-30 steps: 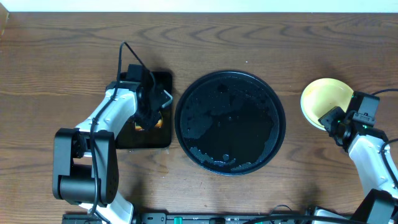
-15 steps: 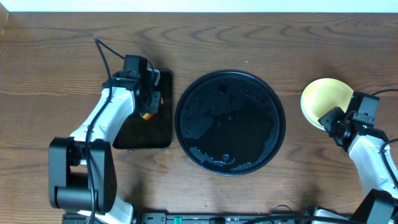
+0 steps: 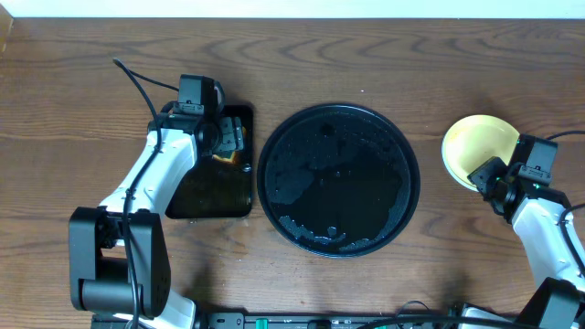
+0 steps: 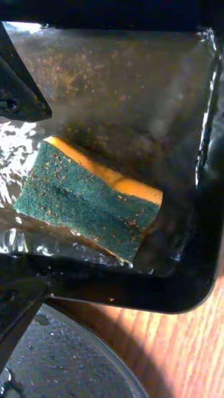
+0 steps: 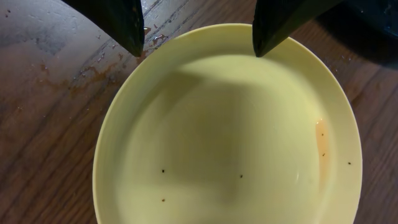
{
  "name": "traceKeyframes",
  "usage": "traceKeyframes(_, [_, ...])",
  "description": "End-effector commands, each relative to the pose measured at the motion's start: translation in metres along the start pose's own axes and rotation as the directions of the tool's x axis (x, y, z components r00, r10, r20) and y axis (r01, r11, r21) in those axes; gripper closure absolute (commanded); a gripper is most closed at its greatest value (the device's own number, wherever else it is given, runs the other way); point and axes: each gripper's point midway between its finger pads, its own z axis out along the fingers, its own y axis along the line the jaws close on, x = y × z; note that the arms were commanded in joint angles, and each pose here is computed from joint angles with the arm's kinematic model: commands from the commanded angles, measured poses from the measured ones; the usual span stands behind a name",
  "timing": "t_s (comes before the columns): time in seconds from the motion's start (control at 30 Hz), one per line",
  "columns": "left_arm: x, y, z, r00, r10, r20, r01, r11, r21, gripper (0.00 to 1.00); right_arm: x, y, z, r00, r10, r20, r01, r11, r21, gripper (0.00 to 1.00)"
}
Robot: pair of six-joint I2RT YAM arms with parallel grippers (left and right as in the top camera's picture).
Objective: Clean dirty plates on tray and stack at the side
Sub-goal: 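Release the sponge and lift the left gripper from the tray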
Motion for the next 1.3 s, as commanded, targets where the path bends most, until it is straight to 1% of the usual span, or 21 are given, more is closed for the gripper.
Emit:
traceKeyframes(0.0, [-0.016, -0.004, -0.010, 0.999, -0.010, 0.049, 0.010, 1.000, 0.017, 0.17, 0.003, 0.002, -0.001, 1.000, -0.016, -0.005, 0.016, 1.000, -0.007, 0.46])
traceKeyframes(0.07, [-0.021, -0.003, -0.010, 0.997, 0.038, 0.069, -0.039, 0.999, 0.017, 0.17, 0.004, 0.002, -0.001, 1.000, -0.016, -0.008, 0.016, 1.000, -0.005, 0.46])
traceKeyframes(0.13, [-0.027, -0.003, -0.011, 0.994, 0.056, 0.090, -0.058, 0.998, 0.018, 0.16, 0.004, 0.002, -0.001, 1.000, -0.016, -0.009, 0.016, 1.000, -0.004, 0.46])
traceKeyframes(0.3, [-0.035, 0.003, -0.011, 0.992, 0.039, 0.117, -0.041, 0.999, 0.015, 0.16, 0.004, 0.001, -0.001, 1.000, -0.016, -0.010, 0.016, 1.000, -0.004, 0.46])
traceKeyframes(0.33, [-0.036, 0.006, -0.011, 0.992, 0.033, 0.118, -0.035, 0.999, 0.014, 0.18, 0.004, 0.001, -0.001, 1.000, -0.016, -0.011, 0.016, 1.000, -0.003, 0.46])
traceKeyframes(0.37, [-0.037, 0.009, -0.010, 0.992, 0.027, 0.122, -0.028, 1.000, 0.010, 0.25, 0.004, 0.001, -0.001, 1.000, -0.016, -0.012, 0.016, 1.000, -0.002, 0.46])
traceKeyframes(0.4, [-0.038, 0.011, -0.008, 0.992, 0.024, 0.123, -0.024, 1.000, 0.005, 0.27, 0.004, 0.001, -0.001, 1.000, -0.016, -0.012, 0.016, 1.000, -0.003, 0.46])
traceKeyframes(0.5, [-0.038, 0.016, 0.000, 0.992, 0.024, 0.125, -0.022, 1.000, -0.017, 0.28, 0.004, 0.001, -0.001, 1.000, -0.016, -0.011, 0.016, 1.000, -0.003, 0.46])
traceKeyframes(0.8, [-0.019, 0.021, 0.033, 0.999, 0.020, 0.037, -0.018, 0.999, -0.030, 0.28, 0.006, 0.003, -0.001, 1.000, -0.016, -0.020, 0.016, 1.000, -0.015, 0.46])
traceKeyframes(0.97, [-0.002, 0.026, 0.045, 0.999, 0.015, -0.032, -0.016, 0.999, -0.044, 0.39, 0.006, 0.003, -0.001, 1.000, -0.016, -0.019, 0.016, 1.000, -0.015, 0.46])
traceKeyframes(1.1, [0.021, 0.031, 0.050, 0.994, 0.008, -0.110, -0.014, 0.998, -0.060, 0.46, 0.006, 0.003, -0.001, 1.000, -0.016, -0.019, 0.016, 1.000, -0.015, 0.46])
traceKeyframes(1.17, [0.032, 0.034, 0.050, 0.989, 0.004, -0.149, -0.015, 0.997, -0.072, 0.54, 0.006, 0.003, -0.001, 1.000, -0.016, -0.020, 0.016, 1.000, -0.015, 0.46])
traceKeyframes(1.27, [0.048, 0.037, 0.047, 0.978, -0.003, -0.211, -0.015, 0.996, -0.084, 0.75, 0.006, 0.003, -0.001, 1.000, -0.016, -0.020, 0.016, 1.000, -0.015, 0.46])
